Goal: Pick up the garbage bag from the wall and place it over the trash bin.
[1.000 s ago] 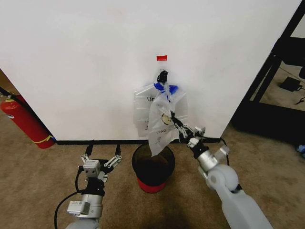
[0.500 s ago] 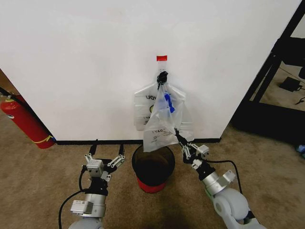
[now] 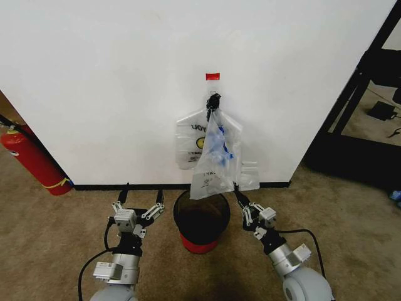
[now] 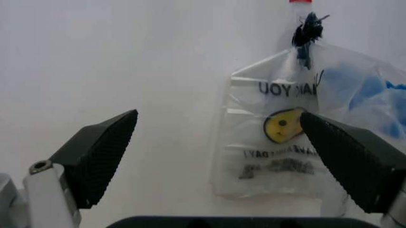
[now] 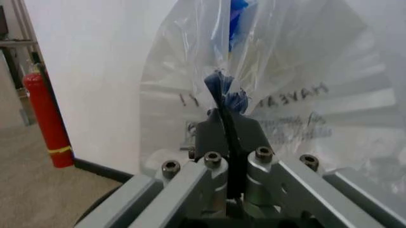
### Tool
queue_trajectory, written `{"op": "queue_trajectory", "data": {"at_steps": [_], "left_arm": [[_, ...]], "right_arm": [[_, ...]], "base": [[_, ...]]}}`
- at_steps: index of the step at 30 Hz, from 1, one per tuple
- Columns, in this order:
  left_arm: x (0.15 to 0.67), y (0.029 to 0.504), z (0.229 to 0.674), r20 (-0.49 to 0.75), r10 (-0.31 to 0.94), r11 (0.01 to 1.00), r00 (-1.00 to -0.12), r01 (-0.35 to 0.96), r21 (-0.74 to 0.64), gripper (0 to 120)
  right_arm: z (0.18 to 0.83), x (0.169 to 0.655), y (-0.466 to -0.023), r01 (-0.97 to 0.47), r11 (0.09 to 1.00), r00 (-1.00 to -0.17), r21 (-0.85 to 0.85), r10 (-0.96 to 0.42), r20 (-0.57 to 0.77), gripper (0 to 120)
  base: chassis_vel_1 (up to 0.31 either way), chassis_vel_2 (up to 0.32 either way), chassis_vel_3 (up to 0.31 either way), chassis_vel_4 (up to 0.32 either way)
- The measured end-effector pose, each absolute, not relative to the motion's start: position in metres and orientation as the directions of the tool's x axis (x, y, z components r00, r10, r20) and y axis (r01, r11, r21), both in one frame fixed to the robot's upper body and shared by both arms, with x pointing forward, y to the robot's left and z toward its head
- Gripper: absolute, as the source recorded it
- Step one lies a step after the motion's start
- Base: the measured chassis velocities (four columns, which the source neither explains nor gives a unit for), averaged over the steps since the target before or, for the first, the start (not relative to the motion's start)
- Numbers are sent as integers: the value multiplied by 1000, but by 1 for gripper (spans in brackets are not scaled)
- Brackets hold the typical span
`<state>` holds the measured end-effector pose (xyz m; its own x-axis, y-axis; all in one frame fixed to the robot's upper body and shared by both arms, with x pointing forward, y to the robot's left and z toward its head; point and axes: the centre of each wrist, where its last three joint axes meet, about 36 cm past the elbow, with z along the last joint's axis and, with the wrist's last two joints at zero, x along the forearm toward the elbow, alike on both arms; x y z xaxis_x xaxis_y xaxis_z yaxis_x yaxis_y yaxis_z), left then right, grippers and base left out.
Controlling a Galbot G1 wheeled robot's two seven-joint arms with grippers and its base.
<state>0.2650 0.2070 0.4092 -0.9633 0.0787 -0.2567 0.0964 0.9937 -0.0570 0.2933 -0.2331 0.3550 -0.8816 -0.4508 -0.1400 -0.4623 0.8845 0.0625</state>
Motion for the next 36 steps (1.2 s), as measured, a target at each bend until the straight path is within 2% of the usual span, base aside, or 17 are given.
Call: {"op": "queue_trajectory", "data": {"at_steps": [22, 36], "left_arm": [[266, 206, 408, -256, 88, 993, -963, 106, -58, 100], [264, 202, 410, -254, 101, 990, -962, 121, -65, 100]], "right_arm": [[333, 245, -224, -474, 880, -879, 34, -471, -75, 0], [325, 243, -219, -485, 874, -868, -2, -482, -116, 0]], "base": [[0, 0, 0, 0], [0, 0, 0, 0]]}}
